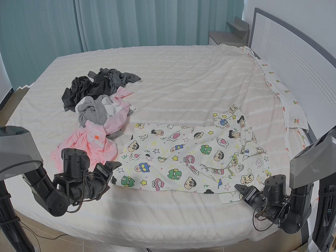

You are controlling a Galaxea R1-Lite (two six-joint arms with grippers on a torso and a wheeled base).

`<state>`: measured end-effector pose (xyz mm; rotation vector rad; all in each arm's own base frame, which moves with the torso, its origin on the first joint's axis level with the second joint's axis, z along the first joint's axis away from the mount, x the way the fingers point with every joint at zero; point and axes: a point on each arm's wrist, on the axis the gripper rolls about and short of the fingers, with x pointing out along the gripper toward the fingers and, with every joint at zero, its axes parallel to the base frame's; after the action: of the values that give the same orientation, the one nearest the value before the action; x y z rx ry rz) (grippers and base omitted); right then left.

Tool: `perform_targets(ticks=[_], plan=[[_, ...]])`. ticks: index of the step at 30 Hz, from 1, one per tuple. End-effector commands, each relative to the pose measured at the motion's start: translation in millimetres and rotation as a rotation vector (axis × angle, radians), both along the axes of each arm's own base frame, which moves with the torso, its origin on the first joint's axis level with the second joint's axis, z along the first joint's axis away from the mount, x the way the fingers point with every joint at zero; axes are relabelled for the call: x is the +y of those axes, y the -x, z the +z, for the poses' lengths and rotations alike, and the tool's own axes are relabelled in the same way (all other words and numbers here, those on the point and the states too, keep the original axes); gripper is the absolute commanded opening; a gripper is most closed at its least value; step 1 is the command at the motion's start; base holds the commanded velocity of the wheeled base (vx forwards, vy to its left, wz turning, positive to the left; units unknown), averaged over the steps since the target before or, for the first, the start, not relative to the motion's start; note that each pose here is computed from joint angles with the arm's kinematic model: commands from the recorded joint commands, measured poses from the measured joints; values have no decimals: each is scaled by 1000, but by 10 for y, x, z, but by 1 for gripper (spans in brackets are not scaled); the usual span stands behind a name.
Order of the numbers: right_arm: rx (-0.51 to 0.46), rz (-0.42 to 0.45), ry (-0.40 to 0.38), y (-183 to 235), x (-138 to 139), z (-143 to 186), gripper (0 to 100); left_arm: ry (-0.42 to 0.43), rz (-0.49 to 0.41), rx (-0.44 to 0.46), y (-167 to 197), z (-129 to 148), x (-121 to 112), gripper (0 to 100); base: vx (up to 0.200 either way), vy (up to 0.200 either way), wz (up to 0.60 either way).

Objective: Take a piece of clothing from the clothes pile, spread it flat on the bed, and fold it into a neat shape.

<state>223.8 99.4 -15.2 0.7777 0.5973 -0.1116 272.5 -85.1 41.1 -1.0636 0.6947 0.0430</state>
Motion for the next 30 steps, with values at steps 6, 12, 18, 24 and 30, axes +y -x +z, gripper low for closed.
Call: perform_targets(ticks=[6, 12, 18, 24, 30], plan=[[-38, -49, -69, -148, -12, 5, 100, -1, 1, -2, 0, 3, 0, 100, 0, 0, 0], [-85, -59, -83, -143, -34, 144, 100, 0, 0, -2, 0, 3, 0, 100, 0, 0, 0], [-147, -91, -91, -108, -58, 320, 100, 0, 1, -5, 1, 12, 1, 100, 0, 0, 0], [-139, -79, -94, -44, -70, 347, 100, 0, 1, -6, 2, 16, 1, 100, 0, 0, 0], [4, -14, -49, 150, -75, 134, 100, -2, 8, -7, 1, 16, 3, 100, 0, 0, 0]])
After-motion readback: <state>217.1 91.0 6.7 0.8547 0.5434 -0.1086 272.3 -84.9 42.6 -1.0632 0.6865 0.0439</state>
